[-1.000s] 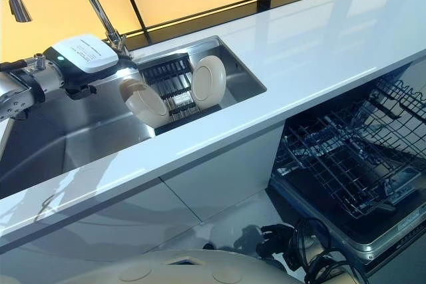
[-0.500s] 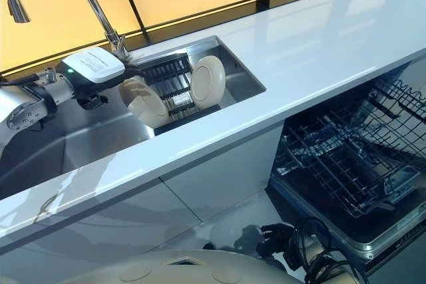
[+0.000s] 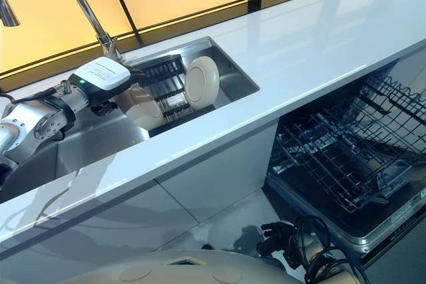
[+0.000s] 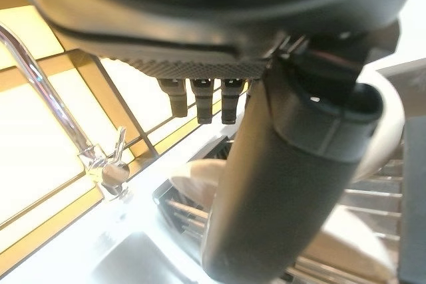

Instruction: Pick up plates and place into dishwasher.

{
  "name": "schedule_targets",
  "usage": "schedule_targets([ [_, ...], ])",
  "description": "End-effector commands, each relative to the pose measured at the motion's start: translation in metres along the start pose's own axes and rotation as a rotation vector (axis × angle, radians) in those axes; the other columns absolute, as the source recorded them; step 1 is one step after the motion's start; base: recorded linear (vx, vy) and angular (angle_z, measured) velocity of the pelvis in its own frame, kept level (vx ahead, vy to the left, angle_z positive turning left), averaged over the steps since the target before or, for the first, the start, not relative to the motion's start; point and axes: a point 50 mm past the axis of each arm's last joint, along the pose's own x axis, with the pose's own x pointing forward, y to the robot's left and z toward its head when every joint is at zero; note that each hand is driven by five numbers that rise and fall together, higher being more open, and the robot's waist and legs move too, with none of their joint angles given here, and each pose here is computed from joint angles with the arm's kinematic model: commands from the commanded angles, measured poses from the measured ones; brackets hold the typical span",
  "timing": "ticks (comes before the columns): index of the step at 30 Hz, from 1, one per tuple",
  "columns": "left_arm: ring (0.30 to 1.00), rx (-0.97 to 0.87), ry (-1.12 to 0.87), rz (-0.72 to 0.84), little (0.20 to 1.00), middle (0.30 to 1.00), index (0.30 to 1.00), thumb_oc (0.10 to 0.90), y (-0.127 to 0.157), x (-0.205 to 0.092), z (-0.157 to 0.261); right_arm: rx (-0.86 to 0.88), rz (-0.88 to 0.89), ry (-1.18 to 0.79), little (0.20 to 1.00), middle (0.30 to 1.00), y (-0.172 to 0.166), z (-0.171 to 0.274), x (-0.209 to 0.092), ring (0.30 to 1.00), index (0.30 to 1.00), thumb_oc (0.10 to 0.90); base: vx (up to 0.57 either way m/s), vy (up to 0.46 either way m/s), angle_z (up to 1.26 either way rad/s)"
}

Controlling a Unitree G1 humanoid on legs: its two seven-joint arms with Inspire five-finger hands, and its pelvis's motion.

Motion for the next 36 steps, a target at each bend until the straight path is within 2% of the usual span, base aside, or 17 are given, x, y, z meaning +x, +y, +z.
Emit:
schedule_targets([
  [1,0.900,0.082,0.211,0.157,0.900,0.900,0.900,0.800,0.038,-0.008,-0.043,-0.060,0.019,0.080,0.900,0.900,-0.002,-0.021,-0.004,0.900,0.900,0.800,0.00,0.000,0.00],
  [11,0.900,0.094,0.237,0.024,0.900,0.900,0.900,0.800,0.013,0.004,-0.038,-0.057,0.009,0.081,0.900,0.900,-0.002,-0.022,-0.004,0.900,0.900,0.800,0.00,0.004,-0.03],
  [21,0.900,0.020,0.220,0.093,0.900,0.900,0.900,0.800,0.016,0.012,-0.031,-0.054,0.005,0.079,0.900,0.900,-0.002,-0.022,-0.004,0.900,0.900,0.800,0.00,0.001,-0.01],
  [22,0.768,0.011,0.219,0.103,0.746,0.768,0.768,0.646,0.016,0.012,-0.031,-0.053,0.004,0.079,0.900,0.900,-0.002,-0.022,-0.004,0.900,0.900,0.800,0.00,0.000,0.00],
  [23,0.599,-0.009,0.205,0.132,0.549,0.599,0.599,0.449,0.017,0.013,-0.029,-0.052,0.003,0.080,0.900,0.900,-0.002,-0.023,-0.004,0.900,0.900,0.800,0.00,0.000,0.00],
  [24,0.331,-0.016,0.199,0.146,0.236,0.331,0.331,0.136,0.018,0.014,-0.028,-0.051,0.003,0.080,0.900,0.900,-0.002,-0.023,-0.004,0.900,0.900,0.800,0.00,0.000,0.00],
  [25,0.300,-0.026,0.191,0.166,0.200,0.300,0.300,0.100,0.021,0.014,-0.027,-0.050,0.002,0.081,0.900,0.900,-0.002,-0.023,-0.004,0.900,0.900,0.800,0.00,0.000,0.00],
  [31,0.300,-0.017,0.215,0.266,0.200,0.300,0.300,0.100,0.031,0.013,-0.031,-0.052,-0.003,0.064,0.900,0.900,0.000,-0.024,-0.004,0.900,0.900,0.800,0.00,-0.001,-0.01],
  [36,0.300,0.003,0.220,0.329,0.200,0.300,0.300,0.100,0.037,0.008,-0.035,-0.041,-0.020,-0.024,0.900,0.900,-0.003,-0.012,-0.004,0.900,0.900,0.800,-0.01,-0.004,-0.08],
])
